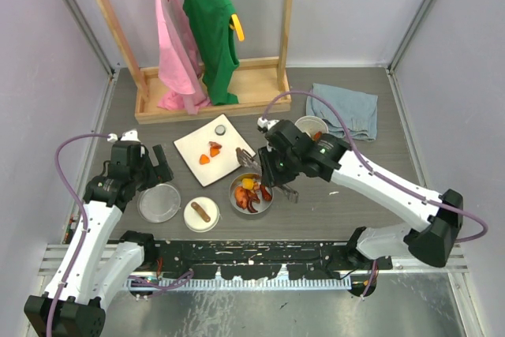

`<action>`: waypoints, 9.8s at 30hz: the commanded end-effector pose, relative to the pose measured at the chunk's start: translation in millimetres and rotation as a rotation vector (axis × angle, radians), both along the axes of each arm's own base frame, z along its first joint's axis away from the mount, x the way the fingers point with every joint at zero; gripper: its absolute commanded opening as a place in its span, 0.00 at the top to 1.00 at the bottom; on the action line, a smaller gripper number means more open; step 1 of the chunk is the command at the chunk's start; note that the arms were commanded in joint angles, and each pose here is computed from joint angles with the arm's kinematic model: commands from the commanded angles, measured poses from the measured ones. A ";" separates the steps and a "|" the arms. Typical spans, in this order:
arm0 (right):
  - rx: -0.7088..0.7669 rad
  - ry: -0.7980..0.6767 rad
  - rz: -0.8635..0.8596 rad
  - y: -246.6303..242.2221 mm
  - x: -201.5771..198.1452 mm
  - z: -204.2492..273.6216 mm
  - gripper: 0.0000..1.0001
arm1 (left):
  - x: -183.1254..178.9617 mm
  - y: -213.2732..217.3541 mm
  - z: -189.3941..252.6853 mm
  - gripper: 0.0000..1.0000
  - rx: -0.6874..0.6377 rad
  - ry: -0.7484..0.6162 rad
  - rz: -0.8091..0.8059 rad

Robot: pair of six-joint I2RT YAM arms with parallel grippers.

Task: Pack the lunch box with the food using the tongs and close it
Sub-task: Place the fake food in the packing box, then pick up the fake food from the plate, then place the fake food in the packing box, then pick up the fake food from the plate.

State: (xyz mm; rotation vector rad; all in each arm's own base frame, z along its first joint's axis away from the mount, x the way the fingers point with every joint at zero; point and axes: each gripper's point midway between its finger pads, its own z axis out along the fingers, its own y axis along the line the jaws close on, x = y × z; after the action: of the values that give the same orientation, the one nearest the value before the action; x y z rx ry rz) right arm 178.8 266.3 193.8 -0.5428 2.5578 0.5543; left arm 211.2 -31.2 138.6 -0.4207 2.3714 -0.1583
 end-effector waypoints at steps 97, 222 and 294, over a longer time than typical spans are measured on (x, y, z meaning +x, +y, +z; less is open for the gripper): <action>-0.323 -0.180 0.021 101.8 150.0 -59.4 0.50 | 9.1 -1.3 9.2 0.02 -0.008 -0.057 -0.004; -0.210 -0.197 0.074 51.8 24.1 12.8 0.47 | 8.6 -1.2 9.5 0.02 -0.008 -0.056 -0.004; -0.137 -0.083 -0.005 93.3 111.3 -38.4 0.73 | 9.4 -1.4 9.5 0.02 -0.009 -0.058 -0.004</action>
State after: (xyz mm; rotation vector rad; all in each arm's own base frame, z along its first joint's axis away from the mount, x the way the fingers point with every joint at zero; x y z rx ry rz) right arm 286.5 353.5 103.1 -0.6521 2.6528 0.2324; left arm 211.0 -31.2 138.8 -0.4205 2.3692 -0.1590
